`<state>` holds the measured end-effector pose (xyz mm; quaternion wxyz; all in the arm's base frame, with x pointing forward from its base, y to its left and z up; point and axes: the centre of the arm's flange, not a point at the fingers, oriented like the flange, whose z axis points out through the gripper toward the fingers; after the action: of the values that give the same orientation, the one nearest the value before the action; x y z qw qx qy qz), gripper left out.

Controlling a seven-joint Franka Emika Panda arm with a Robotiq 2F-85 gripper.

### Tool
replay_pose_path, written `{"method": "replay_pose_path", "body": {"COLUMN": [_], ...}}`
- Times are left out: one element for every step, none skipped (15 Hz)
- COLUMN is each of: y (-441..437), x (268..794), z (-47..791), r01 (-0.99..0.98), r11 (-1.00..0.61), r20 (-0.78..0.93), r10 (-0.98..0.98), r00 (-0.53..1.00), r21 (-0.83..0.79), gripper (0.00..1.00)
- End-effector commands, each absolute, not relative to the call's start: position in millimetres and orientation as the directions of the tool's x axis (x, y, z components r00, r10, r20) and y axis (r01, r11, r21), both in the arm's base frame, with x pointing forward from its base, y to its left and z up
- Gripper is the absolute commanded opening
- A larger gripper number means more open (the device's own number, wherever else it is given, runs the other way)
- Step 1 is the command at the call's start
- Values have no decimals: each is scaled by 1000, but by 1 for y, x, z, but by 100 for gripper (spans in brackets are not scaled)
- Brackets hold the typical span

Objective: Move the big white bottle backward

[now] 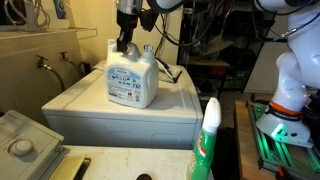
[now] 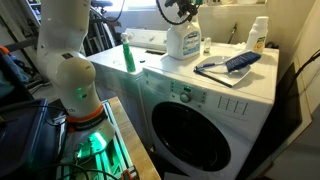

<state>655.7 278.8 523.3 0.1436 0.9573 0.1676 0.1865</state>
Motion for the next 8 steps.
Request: {"method": "replay_pose_path", "body": {"y": [303,308,312,317,323,329,336,344], "x": [660,668,676,681,685,690,693,695], "z": [525,524,524,524,524,525,526,530], "r01": [299,308,317,327,337,339,336,322], "r11": [-887,-875,-865,-853,-840,-836,-834,-836], "r20": [369,375,380,385,389,392,397,410], "r10": [425,446,464,485,506,512,515,509], "r00": [827,813,800,785,770,764,760,757], "r21": [352,372,389,408,425,432,438,445], "gripper": [6,6,6,6,6,6,6,6]}}
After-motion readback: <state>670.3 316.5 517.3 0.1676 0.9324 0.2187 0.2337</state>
